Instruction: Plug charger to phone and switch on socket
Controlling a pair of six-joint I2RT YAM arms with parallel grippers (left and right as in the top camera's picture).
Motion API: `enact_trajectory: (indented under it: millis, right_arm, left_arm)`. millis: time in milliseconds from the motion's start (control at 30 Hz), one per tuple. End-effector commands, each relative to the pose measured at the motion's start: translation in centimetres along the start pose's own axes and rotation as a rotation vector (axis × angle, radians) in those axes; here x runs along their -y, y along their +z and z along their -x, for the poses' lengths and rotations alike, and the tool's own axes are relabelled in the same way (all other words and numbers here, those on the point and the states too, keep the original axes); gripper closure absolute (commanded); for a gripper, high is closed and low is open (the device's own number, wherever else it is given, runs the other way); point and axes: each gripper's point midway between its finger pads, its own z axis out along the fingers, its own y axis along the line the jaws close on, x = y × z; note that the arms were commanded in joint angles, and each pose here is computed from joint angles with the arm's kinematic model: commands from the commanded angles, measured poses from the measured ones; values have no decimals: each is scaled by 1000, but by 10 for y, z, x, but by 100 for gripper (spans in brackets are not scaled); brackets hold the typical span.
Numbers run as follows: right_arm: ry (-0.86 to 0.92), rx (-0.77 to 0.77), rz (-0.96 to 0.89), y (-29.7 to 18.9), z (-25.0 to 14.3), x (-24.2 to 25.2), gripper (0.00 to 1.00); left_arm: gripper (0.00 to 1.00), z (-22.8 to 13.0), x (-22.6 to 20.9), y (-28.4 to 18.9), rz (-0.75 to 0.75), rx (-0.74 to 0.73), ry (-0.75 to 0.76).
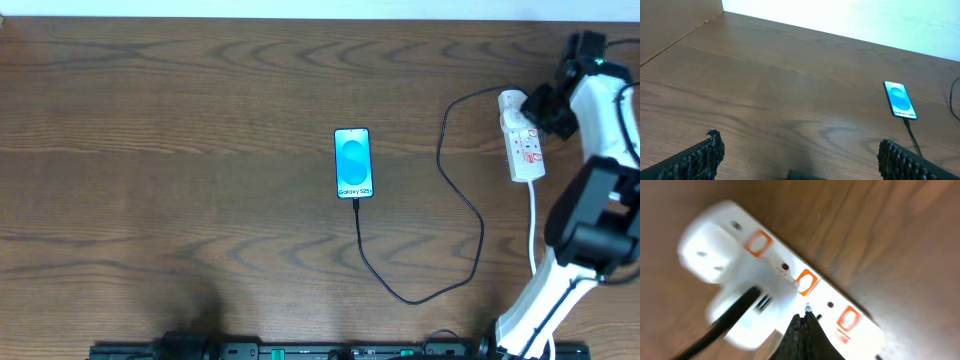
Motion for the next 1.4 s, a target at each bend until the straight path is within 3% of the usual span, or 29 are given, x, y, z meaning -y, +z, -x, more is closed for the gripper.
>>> enact_trajectory:
  millis: [0, 500, 1033, 1367]
  right_arm:
    - [14, 102, -6, -35, 23, 11, 99]
    - [-5, -55, -65, 50, -19, 21, 99]
    - [-51, -20, 6, 57, -10, 6, 99]
    - [-81, -80, 33, 76, -30, -9, 99]
  left_arm:
    - [0, 0, -3, 1, 21, 3, -6]
    - [0, 0, -3, 1, 21, 3, -6]
    - [0, 0, -3, 1, 21, 2, -6]
    - [1, 0, -3, 1, 21, 2, -6]
